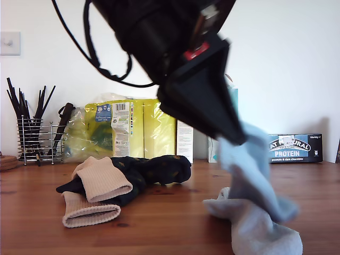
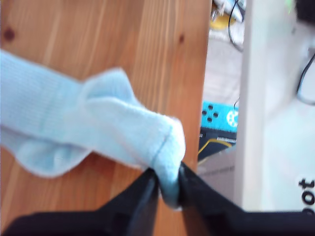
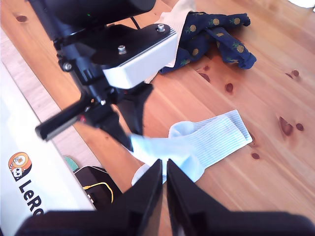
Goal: Pair up the socks based on colour and pattern, by placing each sock on top of its pair
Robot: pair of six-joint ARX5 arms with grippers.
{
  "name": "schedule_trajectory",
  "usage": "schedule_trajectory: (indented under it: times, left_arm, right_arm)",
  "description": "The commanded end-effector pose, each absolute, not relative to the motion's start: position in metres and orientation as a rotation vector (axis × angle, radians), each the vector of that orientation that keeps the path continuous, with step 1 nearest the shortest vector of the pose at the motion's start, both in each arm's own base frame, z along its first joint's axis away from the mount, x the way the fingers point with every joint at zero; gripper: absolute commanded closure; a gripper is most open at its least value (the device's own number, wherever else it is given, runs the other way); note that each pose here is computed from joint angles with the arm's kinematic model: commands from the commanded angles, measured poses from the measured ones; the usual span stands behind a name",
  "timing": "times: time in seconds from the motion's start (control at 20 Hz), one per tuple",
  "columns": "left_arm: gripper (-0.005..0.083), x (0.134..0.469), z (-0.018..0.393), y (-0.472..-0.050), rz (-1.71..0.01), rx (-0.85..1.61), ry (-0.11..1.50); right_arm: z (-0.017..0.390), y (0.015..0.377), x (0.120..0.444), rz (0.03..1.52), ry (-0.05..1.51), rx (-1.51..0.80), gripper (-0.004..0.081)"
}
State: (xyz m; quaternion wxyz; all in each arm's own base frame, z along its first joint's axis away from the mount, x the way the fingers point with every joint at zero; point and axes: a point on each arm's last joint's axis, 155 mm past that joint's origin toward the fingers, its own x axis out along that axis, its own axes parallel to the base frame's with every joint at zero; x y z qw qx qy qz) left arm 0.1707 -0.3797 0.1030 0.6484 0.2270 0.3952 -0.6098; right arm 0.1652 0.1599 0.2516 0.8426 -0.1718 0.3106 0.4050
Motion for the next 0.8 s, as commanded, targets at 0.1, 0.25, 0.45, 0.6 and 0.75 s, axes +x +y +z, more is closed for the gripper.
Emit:
schedule_trajectory:
  times: [0.1,0.25,0.45,0.6,0.75]
  left_arm:
    - [0.0278,0.175,0.095,-0.379,-1.350,0.562,0.898]
    - [0.0282,0.196,0.100,-0.366,-1.263,0.580,0.922]
    - [0.0680,0.231,0.120,-0.347,-1.129,0.590,0.930]
    - [0.0797,0.254,0.125,-0.326,-1.062,0.555,0.942]
    - [0.0797,0.276,0.129,-0.305,-0.999,0.520,0.943]
  right_arm:
    - [0.245,0.160,0.164,0.860,0.669,-0.365,0.0782]
    - [0.245,0.160,0.164,0.860,0.669,-0.364,0.0782]
    - [0.249,0.162,0.166,0.858,0.653,-0.356,0.0782]
    - [0.264,0.169,0.177,0.852,0.577,-0.325,0.0782]
    - [0.263,0.165,0.176,0.833,0.544,-0.311,0.0782]
